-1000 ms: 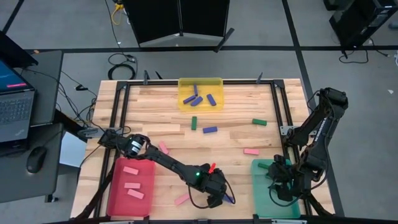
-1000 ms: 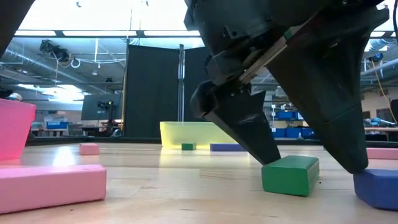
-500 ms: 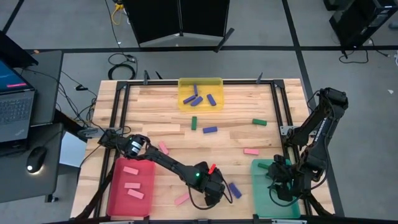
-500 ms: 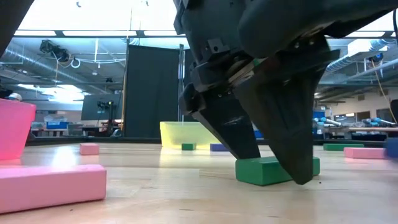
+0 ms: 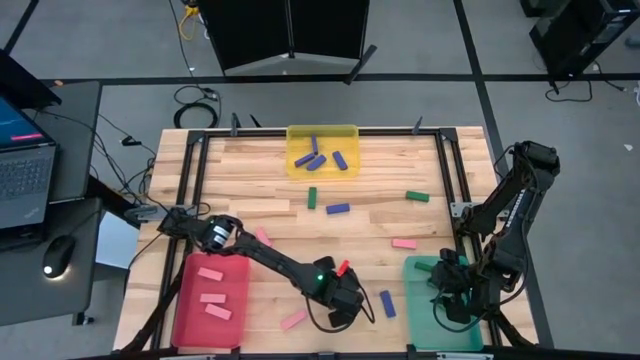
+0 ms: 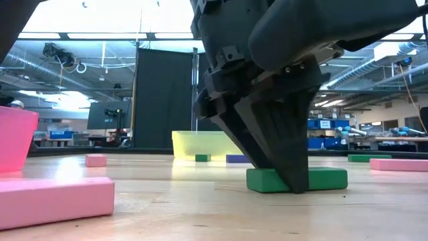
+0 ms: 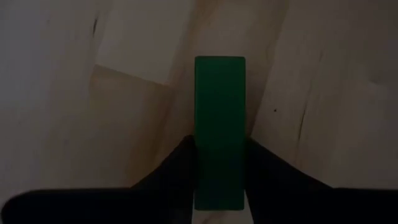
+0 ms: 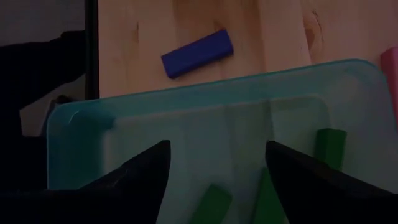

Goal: Sort blocks
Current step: Put the green block into the light green bin

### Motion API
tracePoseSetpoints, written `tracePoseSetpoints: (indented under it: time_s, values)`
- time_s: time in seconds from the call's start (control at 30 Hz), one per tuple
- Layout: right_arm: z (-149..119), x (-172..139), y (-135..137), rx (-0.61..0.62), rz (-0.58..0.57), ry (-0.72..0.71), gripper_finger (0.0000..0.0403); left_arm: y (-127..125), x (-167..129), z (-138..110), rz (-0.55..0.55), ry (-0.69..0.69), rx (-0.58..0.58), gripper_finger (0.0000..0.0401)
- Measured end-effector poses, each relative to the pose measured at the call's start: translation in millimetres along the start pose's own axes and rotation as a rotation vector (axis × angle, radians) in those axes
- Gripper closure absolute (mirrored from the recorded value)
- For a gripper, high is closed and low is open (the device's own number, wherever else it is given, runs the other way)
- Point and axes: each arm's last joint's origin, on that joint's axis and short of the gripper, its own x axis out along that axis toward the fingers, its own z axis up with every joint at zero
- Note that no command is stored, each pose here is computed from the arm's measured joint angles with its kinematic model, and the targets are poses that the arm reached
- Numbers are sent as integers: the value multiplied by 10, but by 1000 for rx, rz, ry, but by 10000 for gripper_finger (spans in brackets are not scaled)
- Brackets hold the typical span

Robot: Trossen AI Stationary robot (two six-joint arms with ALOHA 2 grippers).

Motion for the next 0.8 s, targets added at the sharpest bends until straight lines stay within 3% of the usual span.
tracePoseSetpoints:
  time_s: [0.13,0.23,0.4,0.6,0.8]
  values:
    - [4,-2,-2,-27,-3,-12,132,-47,-118,113,25,-59,66,296]
    - [41,-57,7,-49,4,-58,135,-80,-281,301,52,-186,115,296]
    - [248,-399,110,-127,48,-251,137,-145,-490,670,-75,-468,111,296]
    - [463,-872,183,-227,91,-449,134,-76,-250,1036,-251,-709,58,296]
    - [563,-1078,222,-304,90,-542,134,22,136,1180,-365,-826,-47,296]
